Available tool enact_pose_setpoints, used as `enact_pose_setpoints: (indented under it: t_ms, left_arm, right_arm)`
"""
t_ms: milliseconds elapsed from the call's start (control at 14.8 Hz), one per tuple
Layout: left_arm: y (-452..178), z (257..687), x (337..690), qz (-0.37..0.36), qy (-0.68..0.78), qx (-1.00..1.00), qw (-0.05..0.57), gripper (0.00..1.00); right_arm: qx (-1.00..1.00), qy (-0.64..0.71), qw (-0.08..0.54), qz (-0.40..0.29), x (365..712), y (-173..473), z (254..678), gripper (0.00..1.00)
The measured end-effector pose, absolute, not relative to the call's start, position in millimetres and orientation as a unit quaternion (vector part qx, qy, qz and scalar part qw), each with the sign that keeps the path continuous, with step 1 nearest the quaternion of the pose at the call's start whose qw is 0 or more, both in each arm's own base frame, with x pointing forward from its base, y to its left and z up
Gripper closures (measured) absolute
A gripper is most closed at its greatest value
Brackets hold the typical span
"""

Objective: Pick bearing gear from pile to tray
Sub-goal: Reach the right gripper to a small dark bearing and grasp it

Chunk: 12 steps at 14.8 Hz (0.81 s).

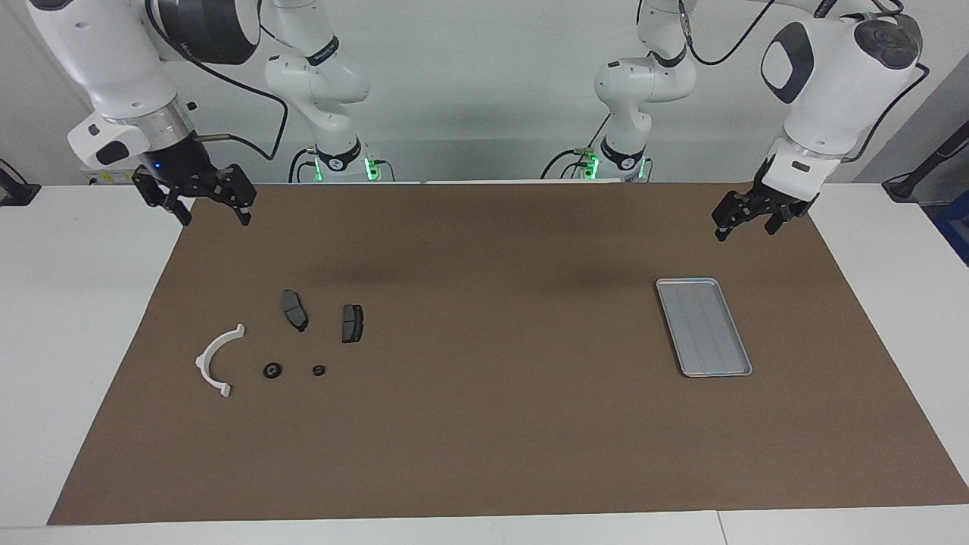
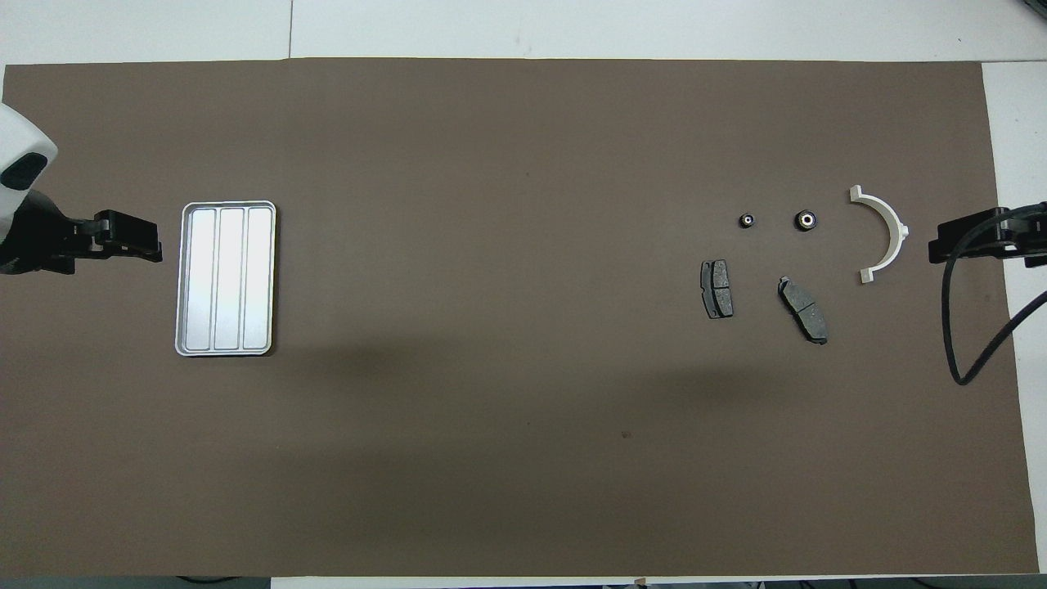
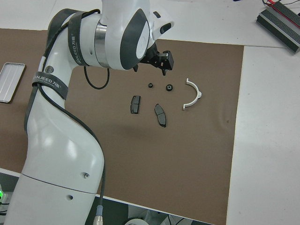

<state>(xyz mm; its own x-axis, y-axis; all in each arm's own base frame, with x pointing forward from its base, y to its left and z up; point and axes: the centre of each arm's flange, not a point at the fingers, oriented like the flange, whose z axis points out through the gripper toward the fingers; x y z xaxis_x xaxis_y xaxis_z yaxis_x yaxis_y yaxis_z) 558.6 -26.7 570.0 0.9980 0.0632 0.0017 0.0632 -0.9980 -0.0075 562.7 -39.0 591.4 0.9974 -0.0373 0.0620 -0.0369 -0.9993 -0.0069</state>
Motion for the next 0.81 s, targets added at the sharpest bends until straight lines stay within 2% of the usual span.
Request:
enact_pose_setpoints:
  t_ms: [404, 808]
  left_arm:
    - [-26.7, 570.0, 558.6, -0.001, -0.032, -0.999, 0.004, 0.00]
    - [-26.7, 570.0, 558.6, -0.001, -0.032, -0.999, 0.004, 0.00]
  right_arm:
    - [-0.999, 0.015, 0.005, -0.034, 613.2, -76.4, 475.7, 0.00]
    - [-0.999, 0.006, 0.009, -0.050, 656.0, -74.8, 363.9, 0.00]
